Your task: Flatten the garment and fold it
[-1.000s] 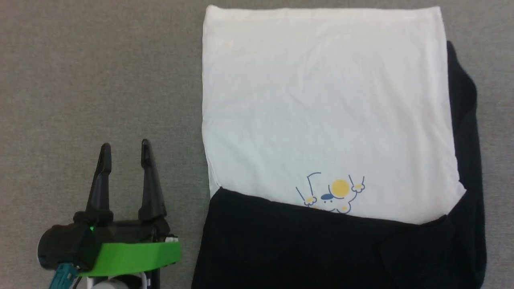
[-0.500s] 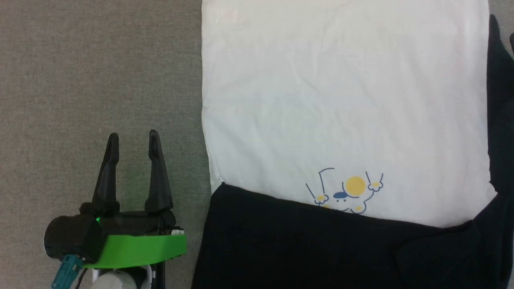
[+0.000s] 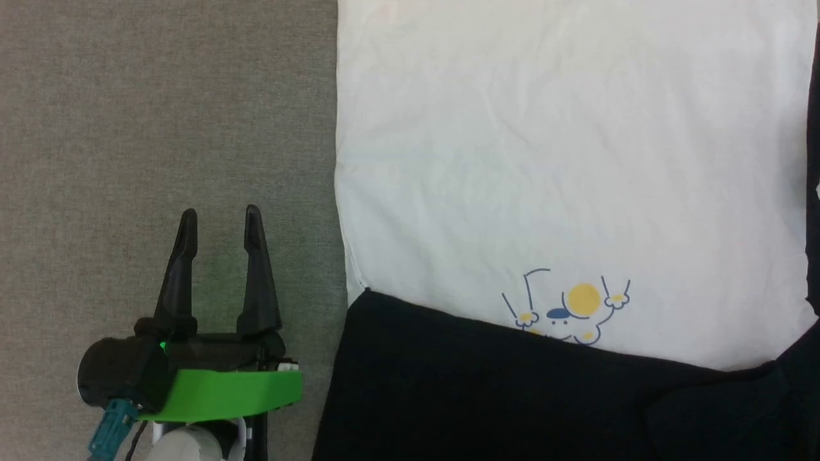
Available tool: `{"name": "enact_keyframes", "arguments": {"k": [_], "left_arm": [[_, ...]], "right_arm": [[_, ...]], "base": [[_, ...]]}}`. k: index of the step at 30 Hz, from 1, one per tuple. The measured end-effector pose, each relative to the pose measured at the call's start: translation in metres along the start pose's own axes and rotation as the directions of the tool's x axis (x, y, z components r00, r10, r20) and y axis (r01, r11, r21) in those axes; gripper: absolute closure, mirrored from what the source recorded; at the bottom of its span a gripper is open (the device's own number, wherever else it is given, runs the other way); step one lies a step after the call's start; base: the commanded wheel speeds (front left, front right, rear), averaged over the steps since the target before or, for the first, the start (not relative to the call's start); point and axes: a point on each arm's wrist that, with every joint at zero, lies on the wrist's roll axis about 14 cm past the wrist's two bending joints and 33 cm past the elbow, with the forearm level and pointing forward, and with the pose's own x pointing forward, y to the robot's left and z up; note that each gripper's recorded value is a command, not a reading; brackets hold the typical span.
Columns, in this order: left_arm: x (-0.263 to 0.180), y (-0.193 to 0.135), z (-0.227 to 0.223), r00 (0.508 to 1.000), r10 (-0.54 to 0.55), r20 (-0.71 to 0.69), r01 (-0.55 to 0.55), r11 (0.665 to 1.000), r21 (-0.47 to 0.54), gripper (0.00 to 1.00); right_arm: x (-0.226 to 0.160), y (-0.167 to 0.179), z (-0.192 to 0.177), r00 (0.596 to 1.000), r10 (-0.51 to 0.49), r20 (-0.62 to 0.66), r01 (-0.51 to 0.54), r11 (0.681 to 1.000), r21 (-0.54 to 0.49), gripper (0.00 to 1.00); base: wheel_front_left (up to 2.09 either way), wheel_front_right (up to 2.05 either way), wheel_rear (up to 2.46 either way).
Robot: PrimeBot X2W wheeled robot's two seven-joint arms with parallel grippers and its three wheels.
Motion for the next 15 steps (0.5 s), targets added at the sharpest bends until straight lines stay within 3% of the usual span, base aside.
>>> {"name": "enact_keyframes", "arguments": {"k": [7,15], "left_arm": [[-0.002,0.001,0.001,1.000,0.001,0.001,-0.002,1.000,0.004,0.00],[-0.005,-0.003,0.016,0.999,-0.015,0.039,0.015,1.000,0.003,0.00]], "right_arm": [[-0.002,-0.004,0.000,1.000,-0.008,0.002,0.008,1.000,0.015,1.00],[-0.027,-0.032,0.029,0.986,-0.096,0.138,0.088,0.994,0.062,1.00]], "base": [[0.00,0.00,0.00],[0.00,0.00,0.00]]}}
